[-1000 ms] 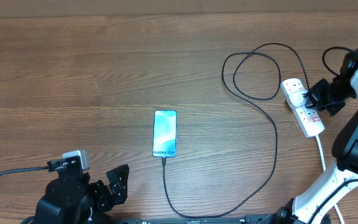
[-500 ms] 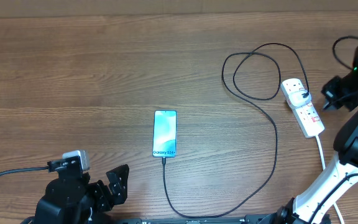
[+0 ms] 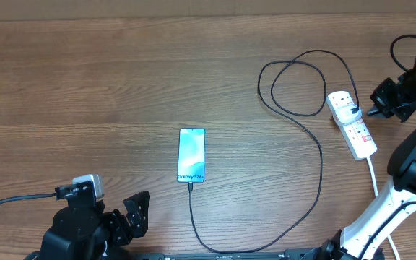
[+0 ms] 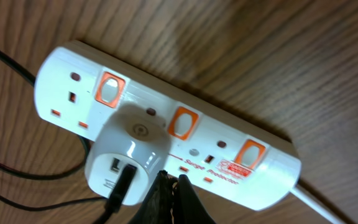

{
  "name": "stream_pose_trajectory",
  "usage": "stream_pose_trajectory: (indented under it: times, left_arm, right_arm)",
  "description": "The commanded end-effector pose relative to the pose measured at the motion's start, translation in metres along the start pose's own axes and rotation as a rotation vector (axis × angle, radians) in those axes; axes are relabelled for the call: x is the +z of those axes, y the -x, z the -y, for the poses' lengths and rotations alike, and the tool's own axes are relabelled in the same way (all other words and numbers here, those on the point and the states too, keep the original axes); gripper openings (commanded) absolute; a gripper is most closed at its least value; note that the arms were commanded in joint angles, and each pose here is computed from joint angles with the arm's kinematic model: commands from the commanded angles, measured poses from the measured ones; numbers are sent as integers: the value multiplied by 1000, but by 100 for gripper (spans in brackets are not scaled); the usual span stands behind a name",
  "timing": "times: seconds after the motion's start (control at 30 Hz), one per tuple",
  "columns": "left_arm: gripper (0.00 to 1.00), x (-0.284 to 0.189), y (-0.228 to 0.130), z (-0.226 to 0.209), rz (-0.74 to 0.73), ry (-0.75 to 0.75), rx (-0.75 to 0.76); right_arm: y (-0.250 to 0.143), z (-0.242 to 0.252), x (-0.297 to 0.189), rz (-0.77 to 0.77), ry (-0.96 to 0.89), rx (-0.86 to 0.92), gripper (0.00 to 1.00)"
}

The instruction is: Plug charger to phone and switch on socket

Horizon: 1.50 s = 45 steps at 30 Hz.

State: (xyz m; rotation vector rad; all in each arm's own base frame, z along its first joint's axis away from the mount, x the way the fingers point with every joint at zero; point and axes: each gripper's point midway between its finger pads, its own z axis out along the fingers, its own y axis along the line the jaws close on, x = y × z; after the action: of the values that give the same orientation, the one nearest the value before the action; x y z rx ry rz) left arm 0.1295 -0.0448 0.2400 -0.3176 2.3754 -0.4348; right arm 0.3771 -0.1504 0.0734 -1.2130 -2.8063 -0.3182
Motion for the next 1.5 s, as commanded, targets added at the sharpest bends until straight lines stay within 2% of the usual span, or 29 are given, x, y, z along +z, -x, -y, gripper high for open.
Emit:
stream_pose_trajectory:
  times: [0.0, 0.9, 1.27, 1.47]
  left_arm:
    - [100, 0, 0, -1, 8, 4, -5]
    - [100, 0, 0, -1, 8, 4, -5]
    - [100, 0, 0, -1, 8, 4, -5]
    - [100, 0, 0, -1, 8, 4, -5]
  right_arm:
    - [-7, -6, 7, -21, 22, -33, 4]
    - [-2, 0, 31, -14, 10, -25, 4]
    - [-13, 7, 68, -40, 14, -22, 4]
    - [-15, 10, 61, -54, -1, -14, 4]
